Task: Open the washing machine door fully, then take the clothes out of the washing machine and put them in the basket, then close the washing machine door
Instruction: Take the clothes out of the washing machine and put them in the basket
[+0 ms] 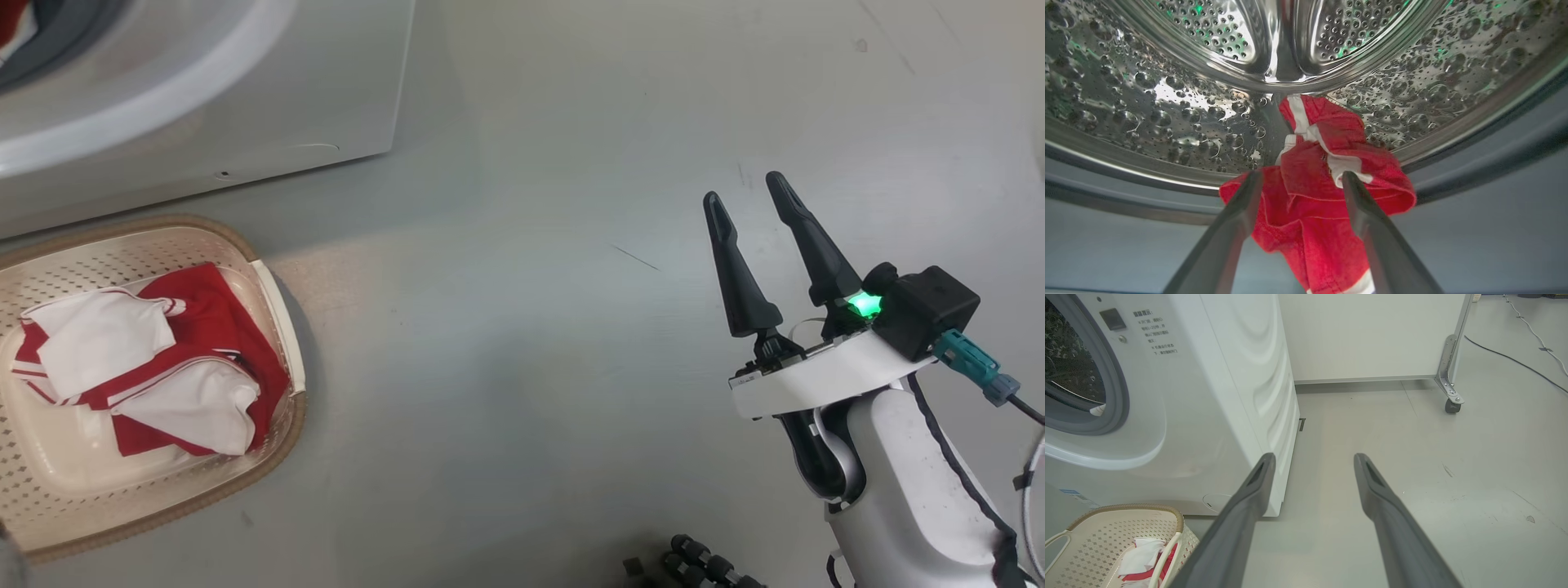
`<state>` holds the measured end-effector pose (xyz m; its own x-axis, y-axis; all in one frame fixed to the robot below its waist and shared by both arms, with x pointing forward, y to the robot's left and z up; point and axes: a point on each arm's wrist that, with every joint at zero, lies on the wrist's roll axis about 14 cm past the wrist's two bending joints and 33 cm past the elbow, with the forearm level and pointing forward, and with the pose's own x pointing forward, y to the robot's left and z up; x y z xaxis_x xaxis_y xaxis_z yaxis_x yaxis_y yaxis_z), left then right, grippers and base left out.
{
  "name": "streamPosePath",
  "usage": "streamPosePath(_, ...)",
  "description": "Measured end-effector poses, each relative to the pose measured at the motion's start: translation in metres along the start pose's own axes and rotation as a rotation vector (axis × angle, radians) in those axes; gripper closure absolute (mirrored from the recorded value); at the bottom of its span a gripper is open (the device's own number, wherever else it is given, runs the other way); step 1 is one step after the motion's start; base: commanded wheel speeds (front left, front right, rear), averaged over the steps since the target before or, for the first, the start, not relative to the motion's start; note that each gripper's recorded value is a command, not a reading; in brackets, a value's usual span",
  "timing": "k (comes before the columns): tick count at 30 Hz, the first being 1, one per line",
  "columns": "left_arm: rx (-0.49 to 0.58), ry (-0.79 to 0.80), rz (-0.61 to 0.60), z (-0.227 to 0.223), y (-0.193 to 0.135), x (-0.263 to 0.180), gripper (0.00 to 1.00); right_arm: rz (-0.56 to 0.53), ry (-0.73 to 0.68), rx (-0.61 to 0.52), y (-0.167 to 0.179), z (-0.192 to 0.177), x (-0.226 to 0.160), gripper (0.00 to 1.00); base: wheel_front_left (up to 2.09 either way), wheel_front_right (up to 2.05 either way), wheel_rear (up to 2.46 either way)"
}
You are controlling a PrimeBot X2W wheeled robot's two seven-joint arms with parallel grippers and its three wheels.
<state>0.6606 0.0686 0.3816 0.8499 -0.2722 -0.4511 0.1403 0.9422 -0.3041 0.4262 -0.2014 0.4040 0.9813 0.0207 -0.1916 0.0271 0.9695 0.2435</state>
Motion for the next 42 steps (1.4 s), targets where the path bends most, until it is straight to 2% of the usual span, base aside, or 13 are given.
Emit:
streamPosePath(19, -0.026, 0.187, 0.005, -0.009, -0.004, 0.045, 0.0, -0.035, 0.034, -0.013, -0.011, -0.01, 0.004, 0.0, 0.0, 0.0, 0.0)
streamPosePath(24, -0.02, 0.27, 0.042, -0.033, 0.006, 0.053, 0.0, -0.044, 0.041, -0.02, -0.015, -0.012, 0.006, 0.0, 0.0, 0.0, 0.0)
streamPosePath(42, -0.045, 0.347, 0.05, -0.043, 0.007, 0.063, 0.0, -0.047, 0.056, -0.026, -0.017, -0.018, 0.009, 0.0, 0.0, 0.0, 0.0)
